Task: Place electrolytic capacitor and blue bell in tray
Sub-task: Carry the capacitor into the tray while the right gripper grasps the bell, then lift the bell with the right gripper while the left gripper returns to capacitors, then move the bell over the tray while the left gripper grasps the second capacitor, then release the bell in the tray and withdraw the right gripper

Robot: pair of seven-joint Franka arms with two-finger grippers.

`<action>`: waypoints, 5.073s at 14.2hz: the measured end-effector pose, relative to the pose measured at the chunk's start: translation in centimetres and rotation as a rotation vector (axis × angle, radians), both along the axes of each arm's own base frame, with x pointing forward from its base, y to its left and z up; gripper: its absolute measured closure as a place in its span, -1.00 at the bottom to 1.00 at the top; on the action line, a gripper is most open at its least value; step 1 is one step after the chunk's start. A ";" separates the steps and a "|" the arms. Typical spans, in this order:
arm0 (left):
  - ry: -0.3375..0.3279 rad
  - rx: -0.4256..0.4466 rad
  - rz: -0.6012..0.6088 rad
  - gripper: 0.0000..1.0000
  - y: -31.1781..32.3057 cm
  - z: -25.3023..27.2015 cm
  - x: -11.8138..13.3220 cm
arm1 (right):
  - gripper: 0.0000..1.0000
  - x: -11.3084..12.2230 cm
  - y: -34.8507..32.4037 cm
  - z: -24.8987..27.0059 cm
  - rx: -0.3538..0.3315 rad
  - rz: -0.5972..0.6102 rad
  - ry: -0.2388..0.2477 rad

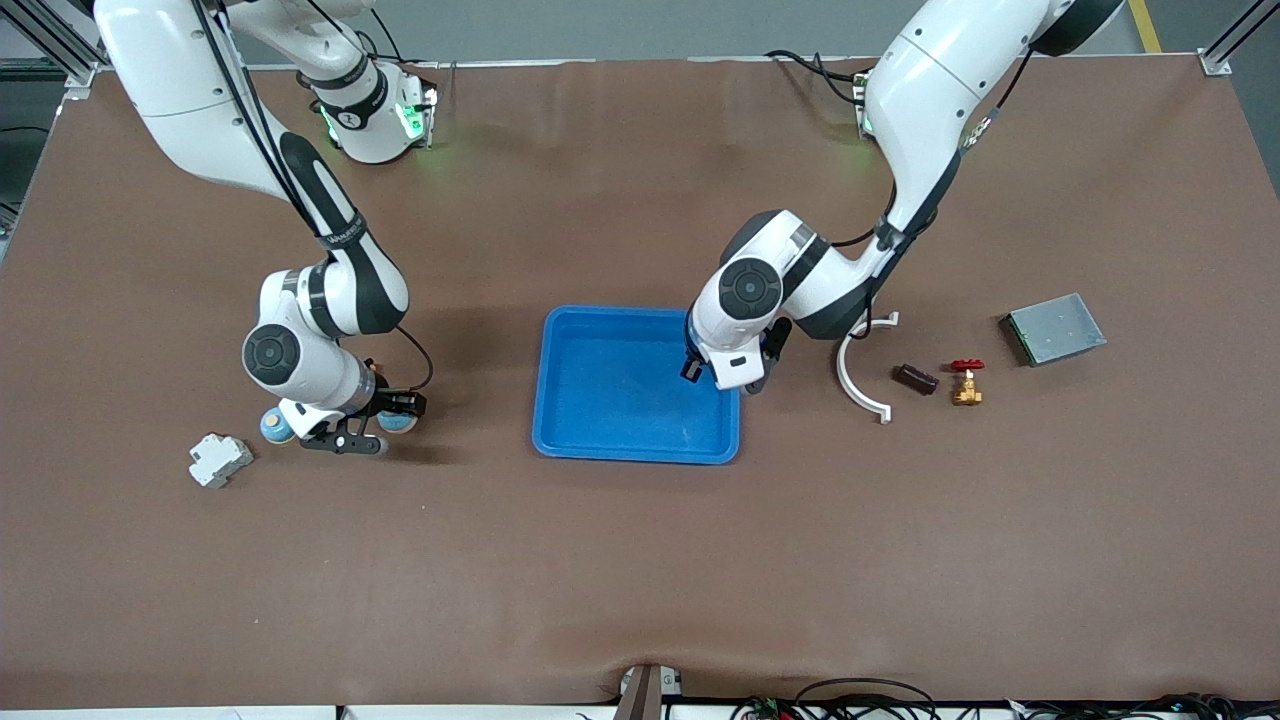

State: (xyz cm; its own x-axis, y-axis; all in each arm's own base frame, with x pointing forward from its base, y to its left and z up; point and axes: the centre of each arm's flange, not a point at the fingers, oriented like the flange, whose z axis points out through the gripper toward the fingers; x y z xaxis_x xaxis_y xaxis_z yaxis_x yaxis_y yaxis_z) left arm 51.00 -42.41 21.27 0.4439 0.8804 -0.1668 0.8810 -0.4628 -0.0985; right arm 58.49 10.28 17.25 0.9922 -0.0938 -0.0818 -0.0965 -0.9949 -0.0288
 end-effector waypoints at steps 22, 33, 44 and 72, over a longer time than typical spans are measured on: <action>0.050 0.132 -0.202 -1.00 22.8 16.9 10.9 | -0.37 -5.6 20.6 8.3 -0.046 -0.203 0.030; 0.138 0.213 -0.199 -1.00 36.9 8.8 9.9 | -0.37 -7.6 29.9 5.6 -0.007 -0.249 0.063; 0.026 0.238 -0.195 -1.00 39.4 2.5 7.0 | -0.37 -8.0 31.3 2.6 -0.006 -0.235 0.057; -0.069 0.160 -0.098 -0.31 34.0 -3.3 2.6 | -1.00 -1.7 9.0 27.3 0.002 0.036 0.147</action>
